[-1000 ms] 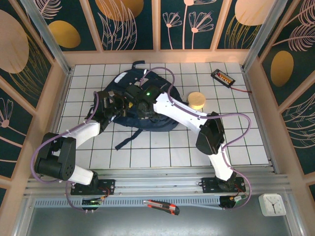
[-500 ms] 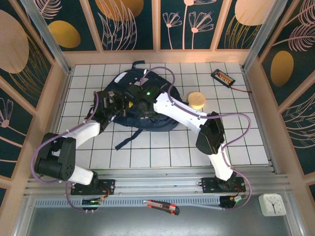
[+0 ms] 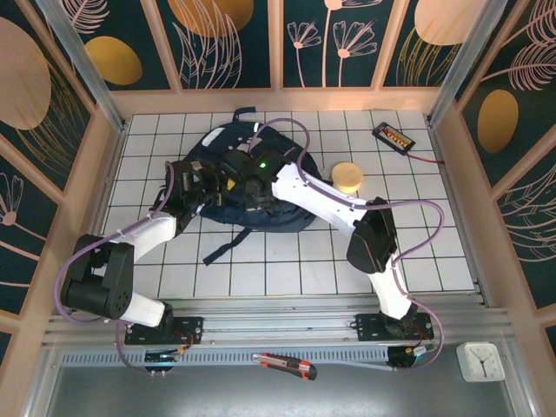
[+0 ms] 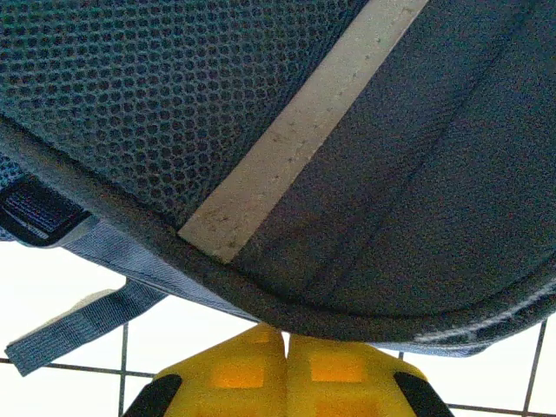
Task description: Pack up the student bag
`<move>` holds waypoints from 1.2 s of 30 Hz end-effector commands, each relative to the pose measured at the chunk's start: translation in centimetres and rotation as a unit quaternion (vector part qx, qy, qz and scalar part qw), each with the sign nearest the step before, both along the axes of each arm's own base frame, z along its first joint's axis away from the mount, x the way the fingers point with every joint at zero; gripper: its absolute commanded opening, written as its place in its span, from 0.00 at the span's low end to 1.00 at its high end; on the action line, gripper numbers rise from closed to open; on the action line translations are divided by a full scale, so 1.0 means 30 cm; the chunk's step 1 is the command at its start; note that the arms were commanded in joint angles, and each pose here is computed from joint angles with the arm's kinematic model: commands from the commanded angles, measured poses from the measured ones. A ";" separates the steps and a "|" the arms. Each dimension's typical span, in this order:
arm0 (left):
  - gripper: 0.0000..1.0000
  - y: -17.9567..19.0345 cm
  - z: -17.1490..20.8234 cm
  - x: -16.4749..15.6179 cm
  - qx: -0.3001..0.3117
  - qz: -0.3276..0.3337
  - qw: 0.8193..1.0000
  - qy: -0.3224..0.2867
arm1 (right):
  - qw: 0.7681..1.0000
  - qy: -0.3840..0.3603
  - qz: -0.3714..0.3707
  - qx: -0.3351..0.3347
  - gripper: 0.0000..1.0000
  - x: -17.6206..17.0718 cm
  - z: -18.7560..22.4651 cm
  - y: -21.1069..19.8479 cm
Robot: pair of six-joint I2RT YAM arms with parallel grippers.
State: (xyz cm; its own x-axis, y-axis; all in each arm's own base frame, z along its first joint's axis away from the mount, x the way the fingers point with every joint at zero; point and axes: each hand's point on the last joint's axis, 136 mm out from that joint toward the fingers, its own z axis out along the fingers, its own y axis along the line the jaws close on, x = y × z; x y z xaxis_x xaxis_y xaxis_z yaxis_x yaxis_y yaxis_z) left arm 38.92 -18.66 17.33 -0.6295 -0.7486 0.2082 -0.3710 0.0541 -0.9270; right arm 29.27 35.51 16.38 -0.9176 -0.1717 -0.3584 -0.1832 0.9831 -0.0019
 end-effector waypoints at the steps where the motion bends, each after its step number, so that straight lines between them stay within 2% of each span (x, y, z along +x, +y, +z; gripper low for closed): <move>1: 0.00 -0.035 0.188 0.006 -0.042 -0.020 0.995 -0.083 | 0.999 -0.024 -0.030 0.010 0.04 0.040 0.080 -0.084; 11: 0.00 -0.007 0.155 0.005 -0.019 -0.015 0.997 -0.077 | 0.996 0.004 -0.058 0.074 0.03 0.066 0.084 -0.232; 13: 0.00 -0.003 0.149 0.007 -0.017 -0.014 0.997 -0.075 | 0.995 0.006 -0.064 0.082 0.00 0.080 0.082 -0.266; 15: 0.00 -0.003 0.151 0.009 -0.017 -0.013 0.997 -0.075 | 0.993 0.006 -0.056 0.107 0.00 0.090 0.094 -0.261; 16: 0.00 -0.003 0.152 0.011 -0.016 -0.014 0.997 -0.076 | 0.991 0.005 -0.040 0.131 0.04 0.091 0.112 -0.232; 19: 0.00 -0.006 0.162 0.018 -0.016 -0.016 0.997 -0.079 | 0.982 -0.002 -0.003 0.188 0.32 0.071 0.166 -0.137; 20: 0.00 -0.008 0.168 0.022 -0.015 -0.016 0.997 -0.080 | 0.981 0.001 0.004 0.196 0.36 0.059 0.170 -0.108; 24: 0.00 -0.013 0.183 0.029 -0.015 -0.019 0.996 -0.083 | 0.982 0.029 0.008 0.187 0.44 -0.001 0.129 -0.020; 27: 0.00 -0.015 0.202 0.033 -0.021 -0.017 0.996 -0.086 | 0.986 0.036 0.002 0.160 0.45 -0.020 0.093 0.003; 36: 0.00 -0.049 0.249 0.035 -0.032 -0.026 0.995 -0.093 | 0.991 0.022 -0.027 0.129 0.44 0.057 0.065 0.009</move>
State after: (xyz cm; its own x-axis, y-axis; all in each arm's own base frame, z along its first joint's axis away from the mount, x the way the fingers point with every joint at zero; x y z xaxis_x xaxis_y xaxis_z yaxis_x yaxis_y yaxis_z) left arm 39.20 -18.93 18.20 -0.6472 -0.7397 0.1844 -0.3534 0.0769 -0.9323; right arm 30.00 36.55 18.08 -0.9416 -0.0644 -0.3304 -0.1687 0.9397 0.2976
